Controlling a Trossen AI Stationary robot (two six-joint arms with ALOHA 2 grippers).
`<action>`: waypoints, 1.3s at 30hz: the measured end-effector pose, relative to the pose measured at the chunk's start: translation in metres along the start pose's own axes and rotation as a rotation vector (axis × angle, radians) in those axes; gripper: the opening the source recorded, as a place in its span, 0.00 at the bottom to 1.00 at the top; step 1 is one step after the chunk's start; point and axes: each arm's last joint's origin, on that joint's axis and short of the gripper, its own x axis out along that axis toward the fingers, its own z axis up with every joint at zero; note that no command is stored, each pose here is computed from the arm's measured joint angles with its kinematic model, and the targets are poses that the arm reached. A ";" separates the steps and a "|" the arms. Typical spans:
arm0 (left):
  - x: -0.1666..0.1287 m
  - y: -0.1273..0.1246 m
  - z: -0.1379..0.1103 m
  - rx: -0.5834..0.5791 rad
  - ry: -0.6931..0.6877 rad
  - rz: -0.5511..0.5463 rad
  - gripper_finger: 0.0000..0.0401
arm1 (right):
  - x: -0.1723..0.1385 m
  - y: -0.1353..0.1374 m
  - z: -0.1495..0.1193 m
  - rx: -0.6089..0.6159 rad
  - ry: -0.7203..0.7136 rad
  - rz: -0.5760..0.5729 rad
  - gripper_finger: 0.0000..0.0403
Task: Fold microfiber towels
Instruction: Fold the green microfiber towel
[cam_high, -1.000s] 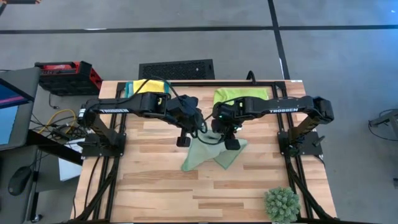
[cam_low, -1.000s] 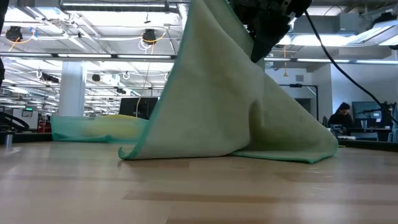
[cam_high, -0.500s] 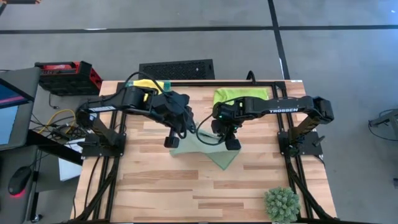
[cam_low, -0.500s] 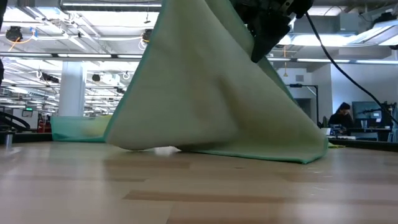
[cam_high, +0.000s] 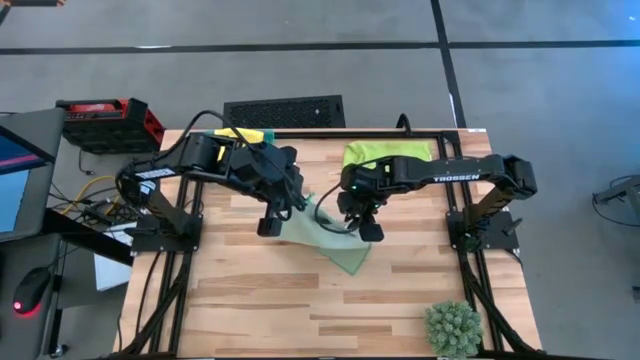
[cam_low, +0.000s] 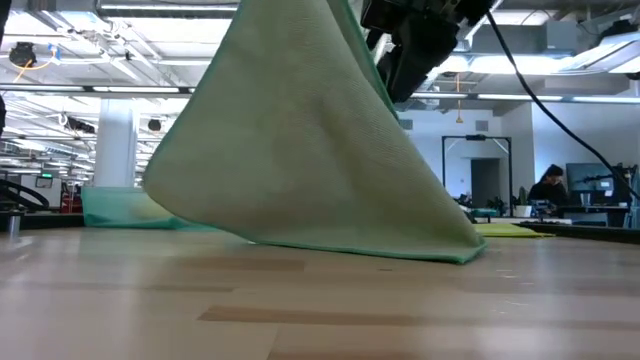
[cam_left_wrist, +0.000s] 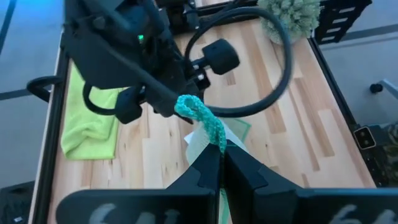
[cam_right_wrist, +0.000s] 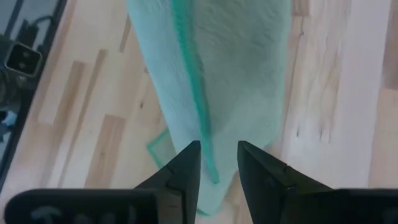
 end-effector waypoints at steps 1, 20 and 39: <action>0.000 0.000 0.000 -0.001 0.000 0.002 0.00 | 0.000 0.000 0.001 0.007 -0.009 -0.001 0.32; 0.000 0.002 0.000 0.000 -0.001 0.046 0.00 | 0.014 -0.003 0.006 0.168 -0.024 0.002 0.32; -0.014 0.003 0.005 -0.031 -0.049 0.049 0.00 | 0.025 -0.002 0.007 0.238 -0.001 -0.068 0.32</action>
